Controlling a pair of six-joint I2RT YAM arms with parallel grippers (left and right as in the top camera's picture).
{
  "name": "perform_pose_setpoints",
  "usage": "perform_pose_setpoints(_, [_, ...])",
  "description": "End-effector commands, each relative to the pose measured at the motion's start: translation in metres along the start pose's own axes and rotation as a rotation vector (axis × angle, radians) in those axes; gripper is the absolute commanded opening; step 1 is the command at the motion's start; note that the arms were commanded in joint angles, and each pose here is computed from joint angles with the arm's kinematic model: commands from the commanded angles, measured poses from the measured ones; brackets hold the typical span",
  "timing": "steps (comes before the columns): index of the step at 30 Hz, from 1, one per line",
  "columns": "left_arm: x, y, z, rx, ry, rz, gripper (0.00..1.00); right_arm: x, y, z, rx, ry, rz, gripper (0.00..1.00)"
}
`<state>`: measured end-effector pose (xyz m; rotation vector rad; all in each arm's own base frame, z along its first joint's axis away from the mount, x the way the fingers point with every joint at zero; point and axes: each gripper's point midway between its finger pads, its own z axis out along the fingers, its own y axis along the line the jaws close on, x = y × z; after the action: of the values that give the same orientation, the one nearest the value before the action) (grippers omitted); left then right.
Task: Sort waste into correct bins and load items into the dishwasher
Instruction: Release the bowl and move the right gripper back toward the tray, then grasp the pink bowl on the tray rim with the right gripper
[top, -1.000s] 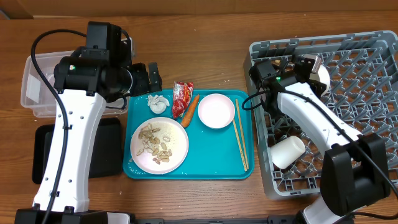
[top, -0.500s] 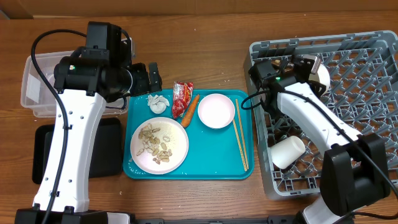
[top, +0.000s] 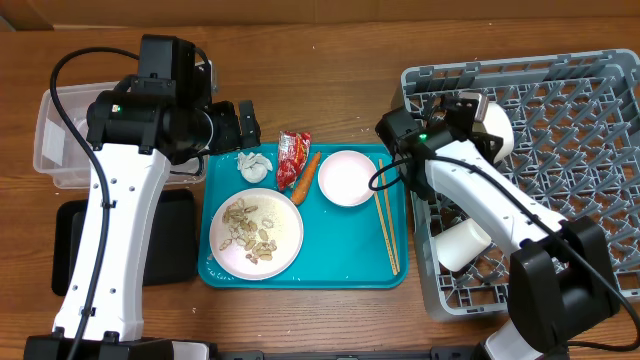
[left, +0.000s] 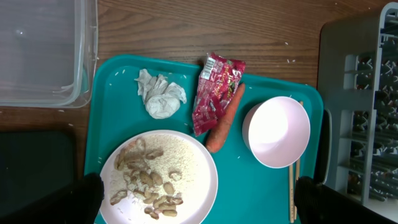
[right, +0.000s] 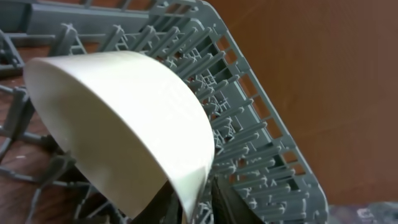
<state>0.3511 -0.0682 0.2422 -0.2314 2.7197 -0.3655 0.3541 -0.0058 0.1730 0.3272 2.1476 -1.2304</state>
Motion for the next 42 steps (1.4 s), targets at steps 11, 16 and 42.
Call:
perform_pose_setpoints(11, [-0.004,-0.001,-0.006,0.003,-0.02,-0.004,1.0,-0.004,0.035,-0.092,-0.384,0.07,-0.014,0.65])
perform_pose_setpoints(16, [-0.004,-0.001,-0.006,0.003,-0.02,-0.004,1.0,0.009,0.07,-0.157,-0.759,0.266,0.007,0.59])
perform_pose_setpoints(42, [-0.004,-0.001,-0.006,0.003,-0.02,-0.004,1.0,0.104,0.162,-0.156,-0.984,0.505,-0.19,0.58])
